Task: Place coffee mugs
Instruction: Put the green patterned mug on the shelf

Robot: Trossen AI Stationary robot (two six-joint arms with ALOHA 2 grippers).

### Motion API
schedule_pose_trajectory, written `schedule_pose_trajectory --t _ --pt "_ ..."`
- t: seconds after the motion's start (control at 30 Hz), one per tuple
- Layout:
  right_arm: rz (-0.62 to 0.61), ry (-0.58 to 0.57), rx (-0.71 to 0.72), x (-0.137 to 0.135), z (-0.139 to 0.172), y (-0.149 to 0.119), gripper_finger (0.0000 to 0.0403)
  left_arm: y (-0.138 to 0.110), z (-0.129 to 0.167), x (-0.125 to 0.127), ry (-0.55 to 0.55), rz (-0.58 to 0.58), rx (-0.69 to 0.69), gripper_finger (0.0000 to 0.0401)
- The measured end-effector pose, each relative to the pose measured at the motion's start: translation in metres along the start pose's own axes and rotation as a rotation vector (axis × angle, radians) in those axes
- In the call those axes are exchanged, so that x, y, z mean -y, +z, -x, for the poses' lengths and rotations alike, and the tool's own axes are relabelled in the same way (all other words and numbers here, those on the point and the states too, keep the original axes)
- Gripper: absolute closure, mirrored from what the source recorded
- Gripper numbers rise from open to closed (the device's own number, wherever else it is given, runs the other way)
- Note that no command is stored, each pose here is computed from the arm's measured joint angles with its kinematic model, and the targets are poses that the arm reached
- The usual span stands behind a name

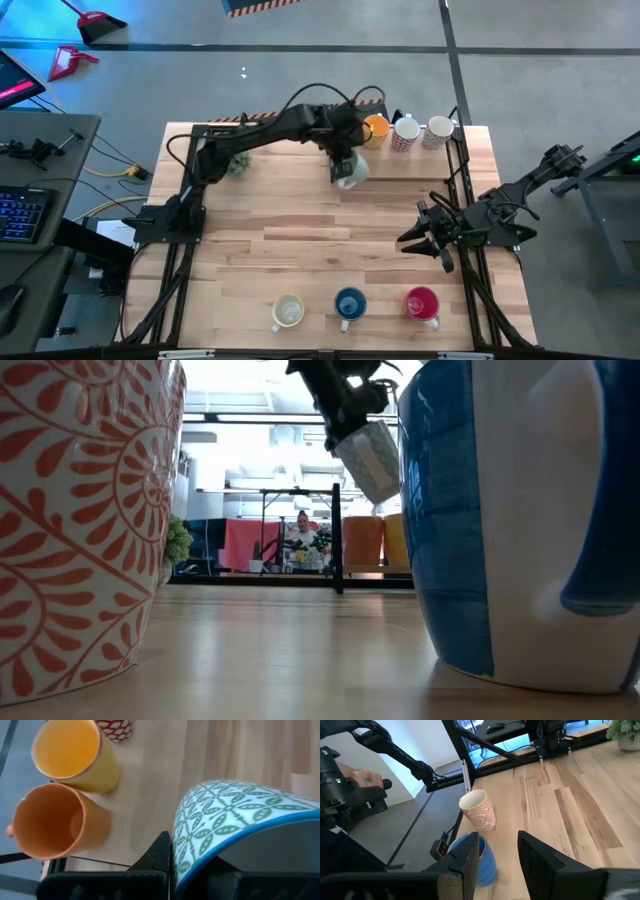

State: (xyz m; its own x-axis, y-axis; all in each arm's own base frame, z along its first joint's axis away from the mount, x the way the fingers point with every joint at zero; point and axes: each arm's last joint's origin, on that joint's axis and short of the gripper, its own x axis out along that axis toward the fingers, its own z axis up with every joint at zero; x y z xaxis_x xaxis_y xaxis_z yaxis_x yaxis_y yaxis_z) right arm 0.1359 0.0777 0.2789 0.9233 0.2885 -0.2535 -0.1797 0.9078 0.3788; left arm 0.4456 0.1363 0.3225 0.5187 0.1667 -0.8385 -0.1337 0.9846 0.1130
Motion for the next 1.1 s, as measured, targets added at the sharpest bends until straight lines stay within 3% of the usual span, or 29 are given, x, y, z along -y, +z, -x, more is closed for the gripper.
schedule_pose_trajectory --t 0.53,1.1 --pt "0.004 -0.01 -0.018 0.001 0.0 -0.002 0.0284 -0.006 -0.056 -0.007 0.02 -0.093 -0.077 0.0393" --pt "0.006 -0.033 -0.007 0.002 0.0 -0.001 0.0284 -0.012 -0.058 -0.042 0.099 -0.113 -0.078 0.0393"
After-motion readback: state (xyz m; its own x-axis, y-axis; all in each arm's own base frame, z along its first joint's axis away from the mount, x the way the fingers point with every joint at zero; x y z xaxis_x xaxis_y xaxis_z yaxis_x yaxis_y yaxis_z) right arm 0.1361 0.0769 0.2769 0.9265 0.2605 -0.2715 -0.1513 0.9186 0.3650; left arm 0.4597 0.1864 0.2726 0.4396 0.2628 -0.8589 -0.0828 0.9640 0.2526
